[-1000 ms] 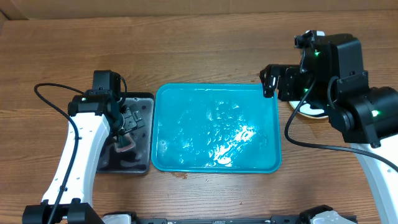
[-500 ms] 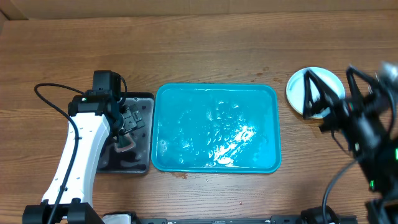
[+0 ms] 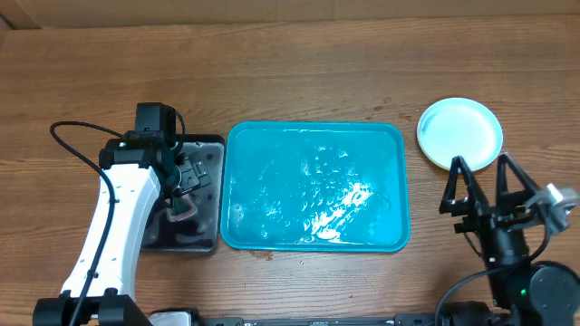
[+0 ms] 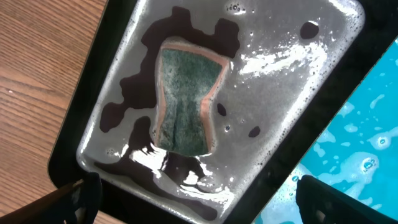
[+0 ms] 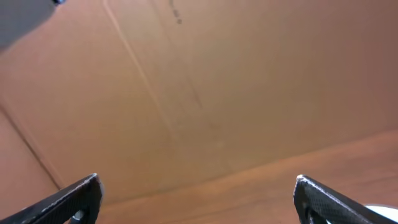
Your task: Clean dirty plates on tray and stack at the side
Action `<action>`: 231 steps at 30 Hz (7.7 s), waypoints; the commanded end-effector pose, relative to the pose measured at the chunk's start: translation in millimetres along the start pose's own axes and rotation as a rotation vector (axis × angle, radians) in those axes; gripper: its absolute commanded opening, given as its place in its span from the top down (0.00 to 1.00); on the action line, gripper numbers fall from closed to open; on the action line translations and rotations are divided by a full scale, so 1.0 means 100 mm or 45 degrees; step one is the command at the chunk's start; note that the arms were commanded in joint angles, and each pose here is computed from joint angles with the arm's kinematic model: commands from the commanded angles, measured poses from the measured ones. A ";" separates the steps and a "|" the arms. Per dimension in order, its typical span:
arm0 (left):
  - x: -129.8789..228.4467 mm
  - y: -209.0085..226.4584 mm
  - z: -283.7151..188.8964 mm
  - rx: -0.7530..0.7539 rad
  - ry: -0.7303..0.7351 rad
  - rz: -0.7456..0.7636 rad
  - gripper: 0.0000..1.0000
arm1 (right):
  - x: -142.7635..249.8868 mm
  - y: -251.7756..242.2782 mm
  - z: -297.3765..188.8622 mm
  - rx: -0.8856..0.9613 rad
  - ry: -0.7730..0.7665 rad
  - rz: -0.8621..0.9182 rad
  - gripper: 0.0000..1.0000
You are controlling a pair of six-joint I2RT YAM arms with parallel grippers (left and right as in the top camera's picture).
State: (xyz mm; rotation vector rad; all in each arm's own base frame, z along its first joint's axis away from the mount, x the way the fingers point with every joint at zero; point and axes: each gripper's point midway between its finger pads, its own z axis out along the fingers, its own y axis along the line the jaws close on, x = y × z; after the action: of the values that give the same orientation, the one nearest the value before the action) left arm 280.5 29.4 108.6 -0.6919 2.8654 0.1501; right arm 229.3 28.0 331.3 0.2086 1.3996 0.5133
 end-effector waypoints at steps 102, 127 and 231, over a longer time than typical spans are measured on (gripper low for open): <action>-0.01 -0.01 -0.04 -0.001 -0.020 -0.002 0.00 | 1.52 -0.44 -0.14 -0.143 0.265 -0.578 0.00; -0.13 0.11 -0.42 0.013 -0.231 -0.020 0.01 | 1.52 -0.44 -0.14 -0.143 0.265 -0.578 0.00; 0.60 -0.48 -0.71 0.918 -1.569 0.549 0.00 | 1.52 -0.44 -0.14 -0.143 0.265 -0.578 0.00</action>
State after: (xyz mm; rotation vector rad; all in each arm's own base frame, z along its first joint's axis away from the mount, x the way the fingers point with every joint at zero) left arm 239.3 -49.2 162.5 0.1859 1.6208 -0.2851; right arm 237.7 57.8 176.4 -0.2589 1.5619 0.2460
